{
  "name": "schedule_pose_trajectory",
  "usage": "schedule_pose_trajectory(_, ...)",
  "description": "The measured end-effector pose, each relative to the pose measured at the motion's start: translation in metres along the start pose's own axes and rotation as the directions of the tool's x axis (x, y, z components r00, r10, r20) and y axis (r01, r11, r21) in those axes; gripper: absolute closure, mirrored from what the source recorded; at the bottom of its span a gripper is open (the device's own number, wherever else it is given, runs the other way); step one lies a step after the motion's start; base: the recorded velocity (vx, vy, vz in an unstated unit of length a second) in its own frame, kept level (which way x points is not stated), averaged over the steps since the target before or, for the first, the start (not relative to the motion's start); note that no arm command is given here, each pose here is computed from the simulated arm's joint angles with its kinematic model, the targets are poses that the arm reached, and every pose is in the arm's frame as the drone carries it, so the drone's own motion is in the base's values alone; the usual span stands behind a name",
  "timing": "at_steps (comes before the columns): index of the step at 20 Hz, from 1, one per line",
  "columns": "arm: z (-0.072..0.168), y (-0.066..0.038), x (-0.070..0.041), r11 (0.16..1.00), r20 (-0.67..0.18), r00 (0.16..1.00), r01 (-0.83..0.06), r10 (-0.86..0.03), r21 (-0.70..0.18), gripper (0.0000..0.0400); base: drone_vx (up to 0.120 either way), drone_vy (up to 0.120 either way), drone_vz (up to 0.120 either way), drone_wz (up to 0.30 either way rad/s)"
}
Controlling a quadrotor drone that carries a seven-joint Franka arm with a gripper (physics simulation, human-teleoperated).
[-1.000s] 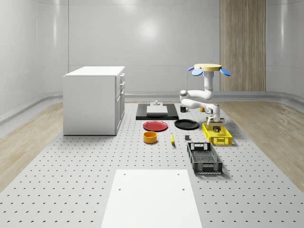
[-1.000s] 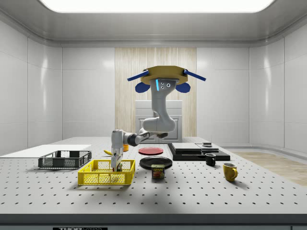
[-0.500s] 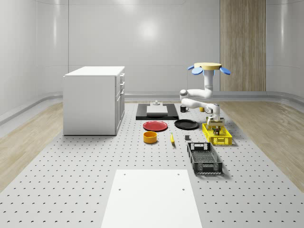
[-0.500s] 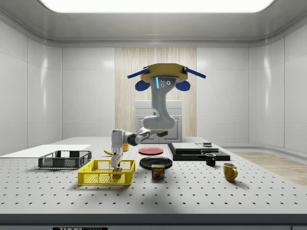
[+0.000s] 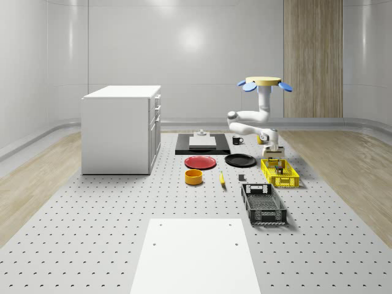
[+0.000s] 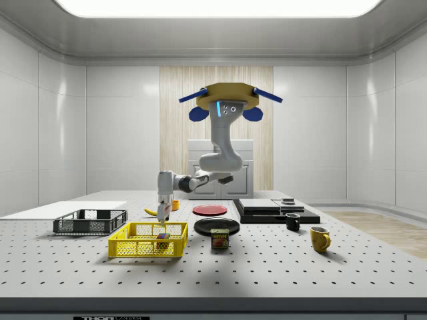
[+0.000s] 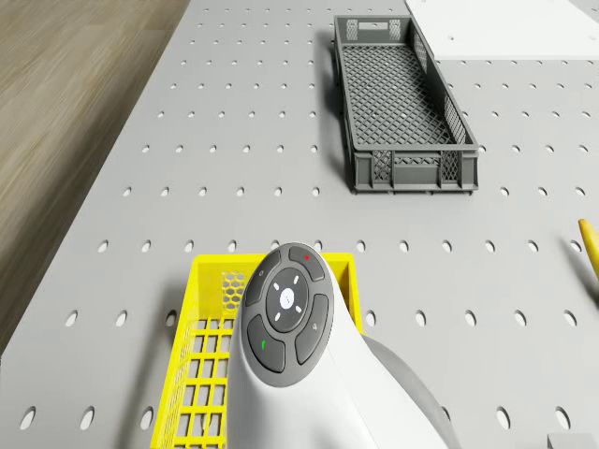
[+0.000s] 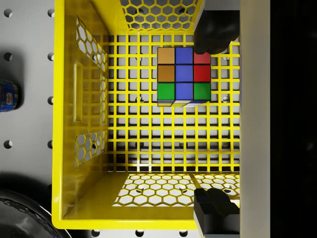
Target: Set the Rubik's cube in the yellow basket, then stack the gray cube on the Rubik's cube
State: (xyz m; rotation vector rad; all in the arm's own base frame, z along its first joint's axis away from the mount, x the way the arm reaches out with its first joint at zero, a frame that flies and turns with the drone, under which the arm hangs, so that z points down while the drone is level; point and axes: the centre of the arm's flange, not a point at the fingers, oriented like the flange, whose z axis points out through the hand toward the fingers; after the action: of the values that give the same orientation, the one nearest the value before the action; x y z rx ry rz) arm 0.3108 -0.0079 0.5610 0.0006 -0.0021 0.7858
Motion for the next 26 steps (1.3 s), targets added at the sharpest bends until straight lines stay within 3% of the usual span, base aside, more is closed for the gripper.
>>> schedule_pose_trajectory(15, -0.0003, 0.0, 0.0, 1.0, 0.0, 1.0, 0.0, 0.0, 0.0, 0.0, 0.0, -0.12, 0.0, 0.0)
schedule_pose_trajectory(26, -0.0003, 0.0, 0.0, 1.0, 0.0, 1.0, 0.0, 0.0, 0.0, 0.0, 0.12, -0.12, 0.0, 0.0)
